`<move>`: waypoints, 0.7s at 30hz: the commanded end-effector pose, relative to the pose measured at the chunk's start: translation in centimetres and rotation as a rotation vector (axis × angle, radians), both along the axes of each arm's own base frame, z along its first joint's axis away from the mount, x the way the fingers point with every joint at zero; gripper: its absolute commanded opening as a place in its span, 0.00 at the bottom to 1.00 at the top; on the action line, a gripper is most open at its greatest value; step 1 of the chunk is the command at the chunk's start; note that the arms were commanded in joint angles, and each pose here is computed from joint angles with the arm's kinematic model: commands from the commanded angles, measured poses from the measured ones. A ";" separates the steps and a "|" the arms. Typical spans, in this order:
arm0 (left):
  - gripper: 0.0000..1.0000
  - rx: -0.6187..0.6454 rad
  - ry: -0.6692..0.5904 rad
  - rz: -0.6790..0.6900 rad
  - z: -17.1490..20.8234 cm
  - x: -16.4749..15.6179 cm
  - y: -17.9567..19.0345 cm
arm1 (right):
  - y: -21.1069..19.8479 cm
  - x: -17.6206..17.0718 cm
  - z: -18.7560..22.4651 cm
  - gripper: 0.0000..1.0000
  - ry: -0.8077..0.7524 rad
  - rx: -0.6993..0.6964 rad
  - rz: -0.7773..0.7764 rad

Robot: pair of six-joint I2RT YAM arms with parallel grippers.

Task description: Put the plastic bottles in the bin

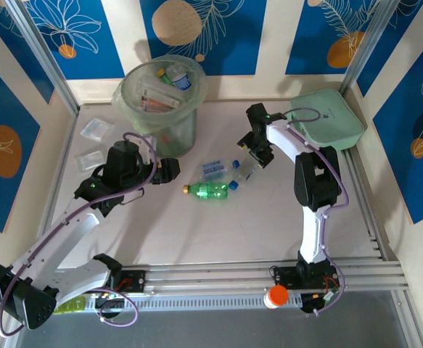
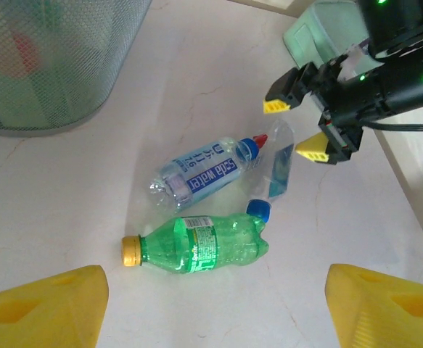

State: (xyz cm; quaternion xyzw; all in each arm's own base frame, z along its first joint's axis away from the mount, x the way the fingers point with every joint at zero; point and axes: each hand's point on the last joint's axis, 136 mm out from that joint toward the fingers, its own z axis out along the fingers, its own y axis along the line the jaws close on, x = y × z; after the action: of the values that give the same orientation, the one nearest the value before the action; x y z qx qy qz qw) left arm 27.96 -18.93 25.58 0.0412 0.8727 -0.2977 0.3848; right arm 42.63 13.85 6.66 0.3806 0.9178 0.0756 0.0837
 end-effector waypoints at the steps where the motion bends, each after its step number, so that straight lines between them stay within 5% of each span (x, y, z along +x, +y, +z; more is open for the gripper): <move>1: 0.79 0.010 -0.049 -0.015 1.0 -0.1 -0.3 | -0.2 -1.3 -0.6 0.83 0.065 -0.035 -0.039; 6: 0.80 0.012 -0.053 -0.015 1.0 -0.2 -0.3 | 0.0 -1.6 -2.0 0.78 0.089 -0.033 -0.038; 18: 0.80 0.026 -0.058 -0.014 0.9 -0.1 -0.2 | -0.6 -2.6 -1.8 0.44 0.059 -0.011 -0.047; 21: 0.80 0.022 -0.055 -0.010 0.8 0.0 -0.3 | -0.8 -3.3 -0.7 0.44 0.033 0.002 -0.052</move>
State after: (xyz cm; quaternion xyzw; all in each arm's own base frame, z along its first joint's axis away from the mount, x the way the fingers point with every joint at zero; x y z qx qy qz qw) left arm 27.93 -18.99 25.52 0.0491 0.8732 -0.2865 0.3913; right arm 40.67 13.63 4.99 0.3951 0.9132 0.0684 0.0728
